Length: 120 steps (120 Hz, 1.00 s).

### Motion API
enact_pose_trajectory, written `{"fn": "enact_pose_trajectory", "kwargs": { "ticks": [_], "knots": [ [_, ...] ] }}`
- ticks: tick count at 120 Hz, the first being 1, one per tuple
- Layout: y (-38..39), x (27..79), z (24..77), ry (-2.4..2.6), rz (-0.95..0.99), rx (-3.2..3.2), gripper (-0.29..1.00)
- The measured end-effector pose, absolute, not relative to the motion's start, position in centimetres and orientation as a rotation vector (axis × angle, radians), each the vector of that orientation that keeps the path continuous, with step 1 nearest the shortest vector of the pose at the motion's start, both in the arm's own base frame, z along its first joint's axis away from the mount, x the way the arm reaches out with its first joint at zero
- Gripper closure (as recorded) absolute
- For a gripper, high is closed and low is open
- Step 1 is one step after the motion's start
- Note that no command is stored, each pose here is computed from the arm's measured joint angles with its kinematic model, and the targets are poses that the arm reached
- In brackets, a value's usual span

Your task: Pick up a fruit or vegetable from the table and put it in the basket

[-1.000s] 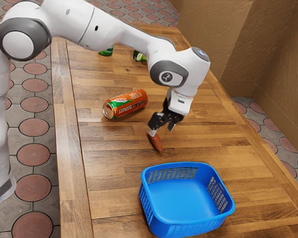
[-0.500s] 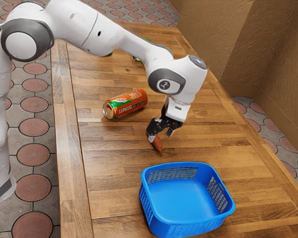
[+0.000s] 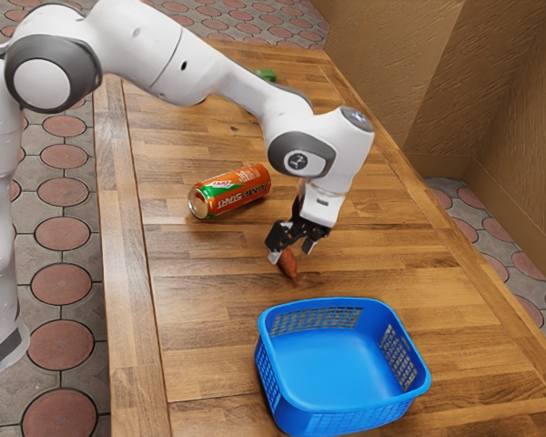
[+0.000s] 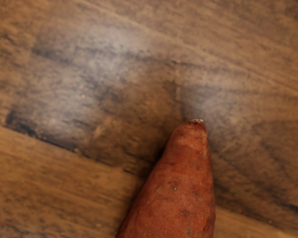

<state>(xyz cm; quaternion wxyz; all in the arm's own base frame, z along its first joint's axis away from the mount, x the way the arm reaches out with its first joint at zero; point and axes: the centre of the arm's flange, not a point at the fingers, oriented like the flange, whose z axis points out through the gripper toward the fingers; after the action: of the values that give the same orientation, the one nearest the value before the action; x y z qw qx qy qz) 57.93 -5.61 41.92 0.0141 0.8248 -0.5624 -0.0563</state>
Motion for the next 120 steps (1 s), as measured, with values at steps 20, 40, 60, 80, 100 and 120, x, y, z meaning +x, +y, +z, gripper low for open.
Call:
{"fn": "enact_pose_trajectory", "kwargs": {
  "ticks": [20,40,60,80,100,120],
  "knots": [
    [-5.6,57.9,40.9,-1.749,-0.179,2.563,0.00],
    [-5.6,58.1,40.7,-1.752,-0.166,2.564,0.00],
    [-5.6,58.1,40.8,-1.751,-0.159,2.569,0.05],
    [-5.6,58.0,40.5,-1.733,-0.165,2.580,0.36],
    [-5.3,57.9,40.2,-1.695,-0.168,2.603,0.33],
    [-5.5,58.0,41.5,-1.676,-0.143,2.632,0.48]
  ]
}}
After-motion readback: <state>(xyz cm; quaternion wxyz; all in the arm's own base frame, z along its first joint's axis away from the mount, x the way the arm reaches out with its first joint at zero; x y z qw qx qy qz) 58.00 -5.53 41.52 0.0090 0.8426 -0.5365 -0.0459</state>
